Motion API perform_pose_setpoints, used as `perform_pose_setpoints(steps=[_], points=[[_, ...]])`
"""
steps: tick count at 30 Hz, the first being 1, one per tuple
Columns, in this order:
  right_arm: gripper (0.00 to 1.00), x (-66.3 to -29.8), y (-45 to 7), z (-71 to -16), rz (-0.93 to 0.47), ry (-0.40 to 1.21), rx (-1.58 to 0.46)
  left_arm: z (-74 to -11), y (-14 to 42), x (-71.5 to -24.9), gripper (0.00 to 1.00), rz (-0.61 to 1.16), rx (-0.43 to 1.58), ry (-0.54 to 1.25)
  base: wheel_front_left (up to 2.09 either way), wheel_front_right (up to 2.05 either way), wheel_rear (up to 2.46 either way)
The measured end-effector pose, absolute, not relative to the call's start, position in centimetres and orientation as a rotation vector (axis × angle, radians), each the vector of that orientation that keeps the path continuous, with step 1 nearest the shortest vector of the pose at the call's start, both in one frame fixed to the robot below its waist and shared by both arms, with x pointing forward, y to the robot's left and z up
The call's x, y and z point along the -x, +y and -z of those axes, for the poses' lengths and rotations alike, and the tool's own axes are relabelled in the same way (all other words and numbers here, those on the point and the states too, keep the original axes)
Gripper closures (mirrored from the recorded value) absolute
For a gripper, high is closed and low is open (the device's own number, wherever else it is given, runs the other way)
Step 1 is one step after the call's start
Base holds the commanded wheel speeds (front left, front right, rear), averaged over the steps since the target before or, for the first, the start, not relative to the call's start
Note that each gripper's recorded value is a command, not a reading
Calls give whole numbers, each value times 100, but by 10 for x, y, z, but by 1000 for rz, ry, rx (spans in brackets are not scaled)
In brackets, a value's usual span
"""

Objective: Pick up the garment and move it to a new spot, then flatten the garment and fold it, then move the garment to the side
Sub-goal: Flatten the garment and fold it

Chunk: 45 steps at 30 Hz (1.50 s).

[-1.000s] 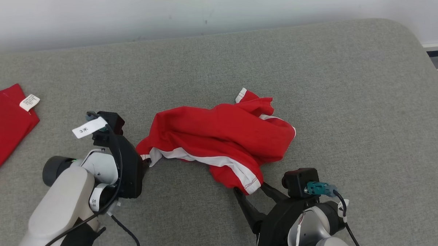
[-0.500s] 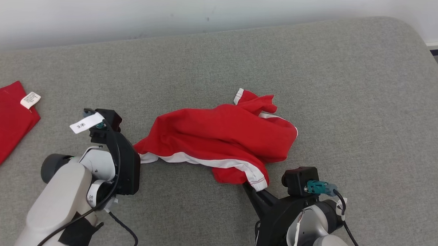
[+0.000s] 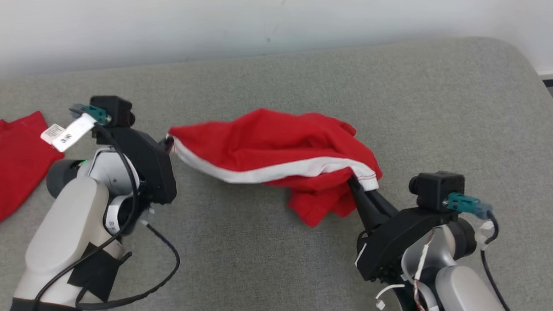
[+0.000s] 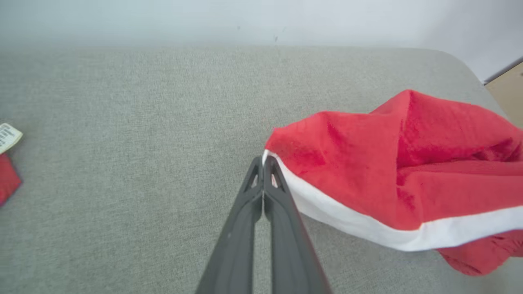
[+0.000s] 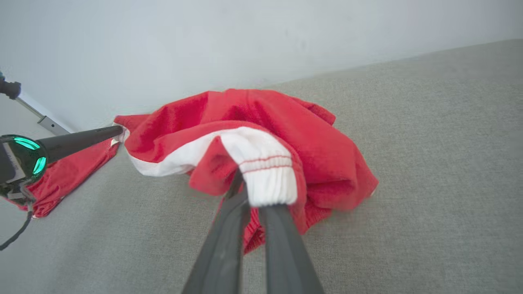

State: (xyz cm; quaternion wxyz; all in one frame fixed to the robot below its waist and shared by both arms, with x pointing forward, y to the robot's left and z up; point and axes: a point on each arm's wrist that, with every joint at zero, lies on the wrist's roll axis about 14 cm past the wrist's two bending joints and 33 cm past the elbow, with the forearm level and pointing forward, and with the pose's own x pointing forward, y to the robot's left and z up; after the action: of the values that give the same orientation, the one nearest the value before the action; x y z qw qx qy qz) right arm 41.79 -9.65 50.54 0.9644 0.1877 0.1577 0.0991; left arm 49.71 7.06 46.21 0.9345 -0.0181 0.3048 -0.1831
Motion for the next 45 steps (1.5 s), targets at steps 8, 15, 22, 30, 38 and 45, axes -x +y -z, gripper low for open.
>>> perform_pose_setpoints(steps=[8, 15, 22, 30, 38, 45], points=[[100, -409, -104, -555, -261, 236, -365, -556, 64, -508, 100, 360, 164, 279, 0, 0, 0], [100, -393, -125, -582, -267, 194, -289, -610, 59, -490, 100, 389, 199, 76, 0, 0, 0], [100, -377, -153, -655, -249, -19, -281, -679, 53, -459, 100, 444, 301, -156, 0, 0, 0], [100, -395, -172, -609, -208, 218, -212, -641, 48, -458, 100, 439, 344, -26, 0, 0, 0], [100, -478, -163, -596, -190, 361, -144, -581, 60, -508, 100, 322, 285, 168, 0, 0, 0], [100, -542, -174, -793, -169, -205, -58, -762, 58, -559, 100, 326, 269, -367, 0, 0, 0]])
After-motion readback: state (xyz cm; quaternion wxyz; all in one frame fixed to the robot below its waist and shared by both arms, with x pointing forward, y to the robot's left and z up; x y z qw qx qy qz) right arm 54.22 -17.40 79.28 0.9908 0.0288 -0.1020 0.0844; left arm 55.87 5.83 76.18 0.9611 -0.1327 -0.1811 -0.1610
